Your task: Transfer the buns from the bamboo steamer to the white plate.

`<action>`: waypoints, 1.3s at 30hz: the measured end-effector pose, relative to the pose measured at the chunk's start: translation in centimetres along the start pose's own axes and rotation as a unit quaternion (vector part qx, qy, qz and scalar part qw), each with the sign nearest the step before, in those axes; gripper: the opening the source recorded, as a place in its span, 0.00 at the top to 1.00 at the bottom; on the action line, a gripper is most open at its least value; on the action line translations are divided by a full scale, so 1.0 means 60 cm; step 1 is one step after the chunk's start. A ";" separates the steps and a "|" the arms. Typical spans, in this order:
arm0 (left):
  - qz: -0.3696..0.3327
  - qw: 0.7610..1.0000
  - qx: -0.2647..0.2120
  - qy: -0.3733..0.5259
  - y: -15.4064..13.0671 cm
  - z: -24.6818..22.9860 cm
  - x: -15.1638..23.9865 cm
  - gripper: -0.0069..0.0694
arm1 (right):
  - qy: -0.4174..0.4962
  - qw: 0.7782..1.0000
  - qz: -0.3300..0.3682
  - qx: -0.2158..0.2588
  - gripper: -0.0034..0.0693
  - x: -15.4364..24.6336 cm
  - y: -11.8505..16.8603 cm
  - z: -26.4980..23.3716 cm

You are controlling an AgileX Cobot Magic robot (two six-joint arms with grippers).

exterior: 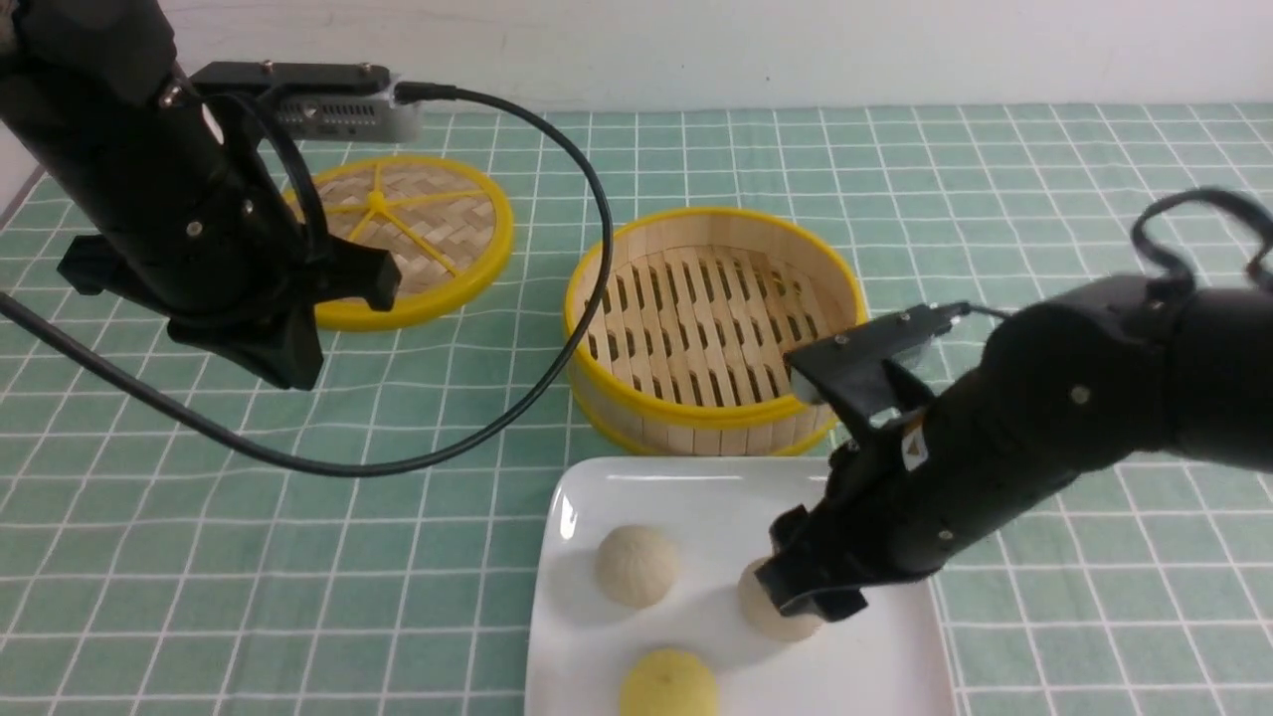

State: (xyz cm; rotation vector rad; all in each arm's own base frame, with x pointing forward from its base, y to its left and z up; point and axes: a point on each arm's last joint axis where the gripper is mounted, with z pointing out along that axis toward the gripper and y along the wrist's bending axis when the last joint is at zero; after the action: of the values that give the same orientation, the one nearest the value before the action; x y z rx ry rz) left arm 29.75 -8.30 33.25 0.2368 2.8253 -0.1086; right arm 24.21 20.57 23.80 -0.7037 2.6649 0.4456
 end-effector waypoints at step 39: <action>-0.004 1.000 0.012 -0.010 -0.003 0.000 -0.003 0.79 | -0.487 0.869 -0.080 -0.048 0.97 0.342 -0.029 -0.279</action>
State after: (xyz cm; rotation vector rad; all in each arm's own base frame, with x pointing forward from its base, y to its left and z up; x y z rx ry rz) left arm 29.88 -8.53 33.32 0.2284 2.8068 -0.1446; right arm 4.18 4.25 30.03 -0.5136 1.6272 0.6671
